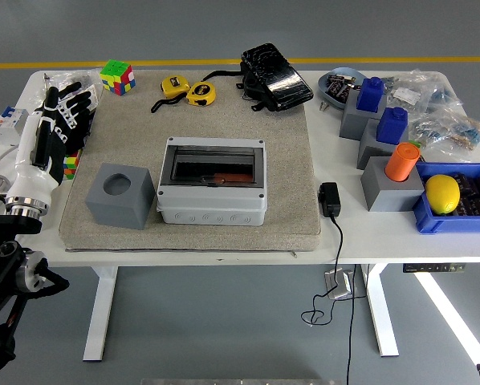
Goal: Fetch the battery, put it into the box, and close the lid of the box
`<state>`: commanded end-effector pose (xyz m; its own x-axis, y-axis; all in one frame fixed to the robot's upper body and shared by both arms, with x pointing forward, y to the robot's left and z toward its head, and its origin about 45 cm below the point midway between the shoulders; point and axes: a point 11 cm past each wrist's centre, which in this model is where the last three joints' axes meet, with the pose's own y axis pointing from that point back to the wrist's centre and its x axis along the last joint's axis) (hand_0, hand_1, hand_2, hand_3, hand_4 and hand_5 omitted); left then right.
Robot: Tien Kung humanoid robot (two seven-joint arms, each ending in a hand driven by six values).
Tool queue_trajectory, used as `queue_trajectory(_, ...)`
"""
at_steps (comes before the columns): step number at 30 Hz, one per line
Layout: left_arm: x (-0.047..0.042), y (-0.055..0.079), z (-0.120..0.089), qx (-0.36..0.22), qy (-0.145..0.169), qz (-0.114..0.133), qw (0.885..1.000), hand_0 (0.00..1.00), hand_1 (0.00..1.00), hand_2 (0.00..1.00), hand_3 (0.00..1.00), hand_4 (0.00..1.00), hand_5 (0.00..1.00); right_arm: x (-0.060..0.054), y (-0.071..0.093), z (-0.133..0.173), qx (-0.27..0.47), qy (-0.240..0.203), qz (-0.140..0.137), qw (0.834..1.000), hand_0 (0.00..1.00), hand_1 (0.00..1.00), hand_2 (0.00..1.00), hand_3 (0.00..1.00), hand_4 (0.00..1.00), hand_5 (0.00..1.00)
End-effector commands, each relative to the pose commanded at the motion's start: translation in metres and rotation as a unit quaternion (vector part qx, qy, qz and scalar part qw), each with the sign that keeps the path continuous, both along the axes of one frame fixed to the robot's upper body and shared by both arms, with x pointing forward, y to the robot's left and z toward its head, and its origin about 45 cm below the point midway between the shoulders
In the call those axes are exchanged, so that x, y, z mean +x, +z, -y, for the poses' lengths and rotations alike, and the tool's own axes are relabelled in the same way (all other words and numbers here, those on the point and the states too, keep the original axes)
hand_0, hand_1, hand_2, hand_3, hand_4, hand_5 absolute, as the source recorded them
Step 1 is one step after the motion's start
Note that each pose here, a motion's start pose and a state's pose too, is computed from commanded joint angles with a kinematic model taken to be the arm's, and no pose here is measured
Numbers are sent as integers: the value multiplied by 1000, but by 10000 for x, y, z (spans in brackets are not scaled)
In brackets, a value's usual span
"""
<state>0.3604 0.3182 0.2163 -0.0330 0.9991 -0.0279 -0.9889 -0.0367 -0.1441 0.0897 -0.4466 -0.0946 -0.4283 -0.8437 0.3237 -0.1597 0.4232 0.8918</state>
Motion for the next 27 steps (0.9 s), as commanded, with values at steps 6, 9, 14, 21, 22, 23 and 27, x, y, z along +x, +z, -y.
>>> queue_trajectory(6, 1, 23, -6, 3, 3, 5, 1000, 808, 824, 791, 789, 998, 923, 8, 3, 4, 0, 0, 1, 1000, 837, 780, 766, 800, 998, 998)
queue_trajectory(9, 0, 28, -3, 9, 3, 6, 1000, 808, 824, 791, 789, 998, 923, 17, 6, 5, -1, -1, 2, 1000, 837, 780, 766, 800, 998, 998)
queue_trajectory(14, -2, 28, 1, 18, 4, 6, 1000, 813, 875, 846, 833, 998, 867, 17, 4, 1, 0, -1, 2, 1000, 837, 780, 766, 800, 998, 998)
queue_trajectory(21, -2, 30, -7, 17, 4, 8, 1000, 834, 894, 869, 851, 998, 856, 20, 5, 0, -1, -2, 2, 1000, 837, 780, 766, 800, 998, 998)
queue_trajectory(22, -3, 30, -9, 18, 5, 9, 1000, 901, 957, 926, 891, 998, 842, 22, 5, 1, -1, -2, 2, 1000, 837, 780, 766, 800, 998, 998)
queue_trajectory(23, -3, 30, -10, 18, 5, 9, 1000, 901, 957, 926, 891, 998, 842, 22, 5, 1, -1, -2, 2, 1000, 837, 780, 766, 800, 998, 998)
queue_trajectory(27, -4, 27, 2, 20, 0, 11, 1000, 901, 957, 926, 891, 998, 842, 23, 7, 6, -1, -2, 2, 1000, 837, 780, 766, 800, 998, 998)
